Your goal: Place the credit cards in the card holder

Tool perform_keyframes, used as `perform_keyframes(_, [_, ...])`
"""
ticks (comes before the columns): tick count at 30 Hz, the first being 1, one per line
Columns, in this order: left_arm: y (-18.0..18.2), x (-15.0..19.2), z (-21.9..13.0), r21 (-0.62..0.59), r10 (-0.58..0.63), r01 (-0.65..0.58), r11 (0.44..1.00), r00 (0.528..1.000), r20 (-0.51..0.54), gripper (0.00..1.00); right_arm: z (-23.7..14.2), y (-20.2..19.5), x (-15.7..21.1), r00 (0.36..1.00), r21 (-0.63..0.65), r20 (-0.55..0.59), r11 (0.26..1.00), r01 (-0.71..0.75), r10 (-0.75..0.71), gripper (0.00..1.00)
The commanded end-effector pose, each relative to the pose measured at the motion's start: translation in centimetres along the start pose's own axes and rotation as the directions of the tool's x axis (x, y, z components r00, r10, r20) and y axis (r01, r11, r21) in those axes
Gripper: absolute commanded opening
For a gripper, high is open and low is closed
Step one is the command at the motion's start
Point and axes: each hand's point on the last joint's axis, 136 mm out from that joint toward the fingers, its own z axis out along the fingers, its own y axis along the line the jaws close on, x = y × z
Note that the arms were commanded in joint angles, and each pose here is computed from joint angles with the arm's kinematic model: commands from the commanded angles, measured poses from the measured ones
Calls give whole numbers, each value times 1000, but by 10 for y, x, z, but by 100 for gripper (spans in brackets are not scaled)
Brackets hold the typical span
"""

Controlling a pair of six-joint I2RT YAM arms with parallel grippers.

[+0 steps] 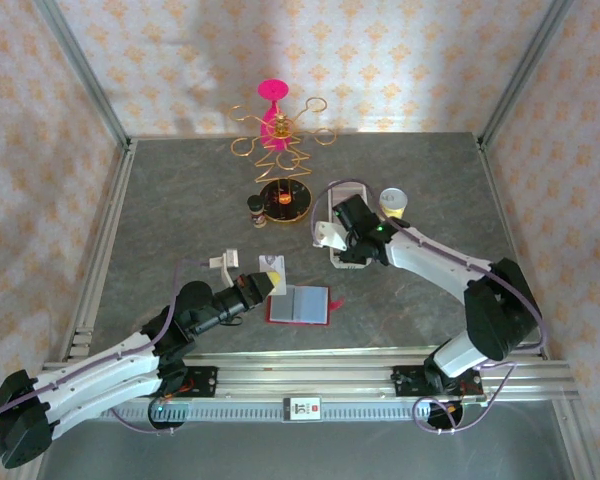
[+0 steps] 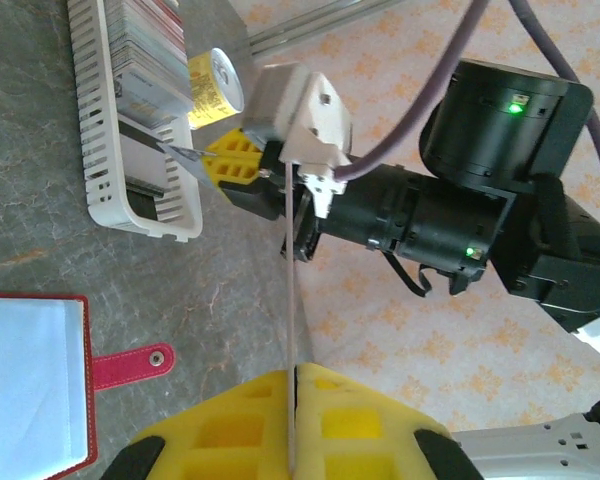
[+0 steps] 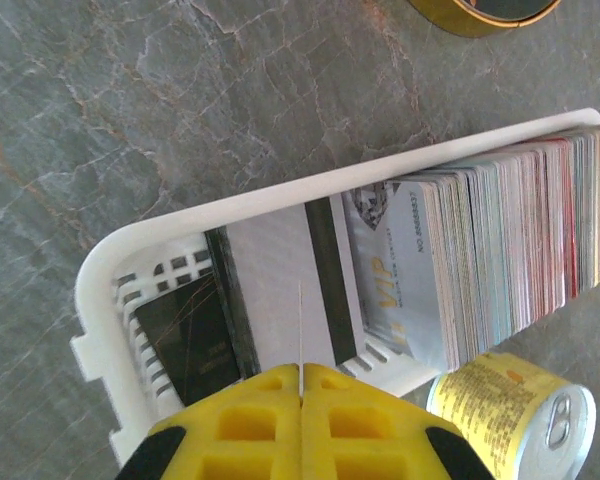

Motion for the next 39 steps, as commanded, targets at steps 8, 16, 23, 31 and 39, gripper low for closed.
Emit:
perform_keyframes(8, [8, -1, -4, -13, 7, -7, 1000, 1000, 10, 0, 30, -17, -1, 999, 98, -20, 995, 28, -26, 0])
perform_keyframes(16, [7, -2, -5, -11, 4, -4, 1000, 1000, 13, 0, 17, -1, -16, 993, 8, 92, 997, -72, 71, 51])
perform_keyframes(23, [-4, 1, -3, 39, 35, -35, 999, 999, -8, 0, -61, -19, -57, 829, -93, 369, 904, -416, 420, 64])
perform_keyframes(31, [-32, 4, -1, 158, 70, -64, 985, 997, -33, 0, -143, -16, -106, 48, -727, 231, 205, -655, 972, 59])
perform_keyframes(39, [-52, 3, -4, 246, 51, -41, 969, 998, -37, 0, -201, 30, -144, -79, -956, 22, -2, -292, 997, 67])
